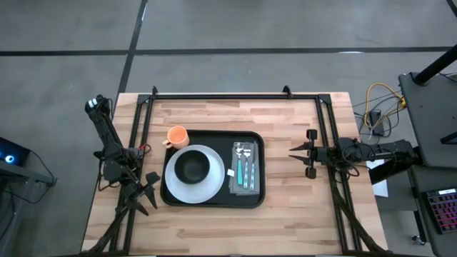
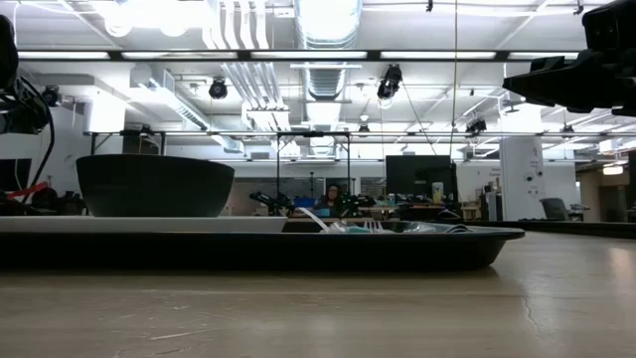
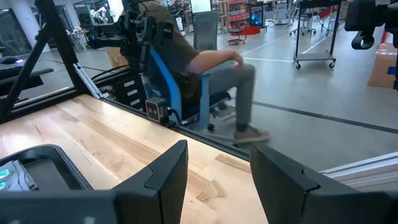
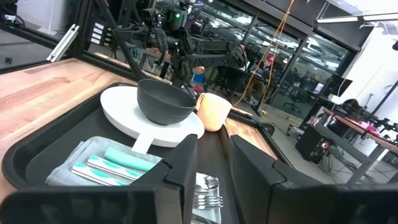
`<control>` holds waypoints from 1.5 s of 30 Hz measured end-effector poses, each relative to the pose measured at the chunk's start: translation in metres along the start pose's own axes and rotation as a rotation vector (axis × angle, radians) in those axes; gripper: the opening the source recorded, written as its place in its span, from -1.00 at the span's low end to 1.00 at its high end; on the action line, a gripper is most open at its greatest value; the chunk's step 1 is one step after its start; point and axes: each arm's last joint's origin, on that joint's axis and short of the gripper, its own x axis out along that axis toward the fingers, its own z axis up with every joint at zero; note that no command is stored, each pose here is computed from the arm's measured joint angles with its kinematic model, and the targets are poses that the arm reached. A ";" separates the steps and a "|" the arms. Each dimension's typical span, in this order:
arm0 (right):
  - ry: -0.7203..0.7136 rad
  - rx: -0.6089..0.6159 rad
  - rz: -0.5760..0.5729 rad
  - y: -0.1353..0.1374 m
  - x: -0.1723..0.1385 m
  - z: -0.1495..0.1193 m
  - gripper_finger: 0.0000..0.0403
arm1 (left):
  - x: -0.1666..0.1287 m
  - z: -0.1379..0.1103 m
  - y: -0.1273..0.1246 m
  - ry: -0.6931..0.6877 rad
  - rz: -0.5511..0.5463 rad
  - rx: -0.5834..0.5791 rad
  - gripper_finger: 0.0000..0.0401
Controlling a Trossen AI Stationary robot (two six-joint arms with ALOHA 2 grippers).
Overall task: Set up tray
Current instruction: Return to Home Position
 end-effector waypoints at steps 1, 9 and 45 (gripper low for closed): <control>0.000 0.000 0.000 0.000 0.000 0.000 -0.57 | 0.000 0.000 0.000 0.000 0.000 0.000 -0.23; 0.000 0.000 0.000 0.000 0.000 0.000 -0.64 | 0.000 0.000 0.000 0.000 0.000 0.000 -0.23; 0.000 0.000 0.000 0.000 0.000 0.000 -0.66 | 0.000 0.000 0.000 0.000 0.000 0.000 -0.23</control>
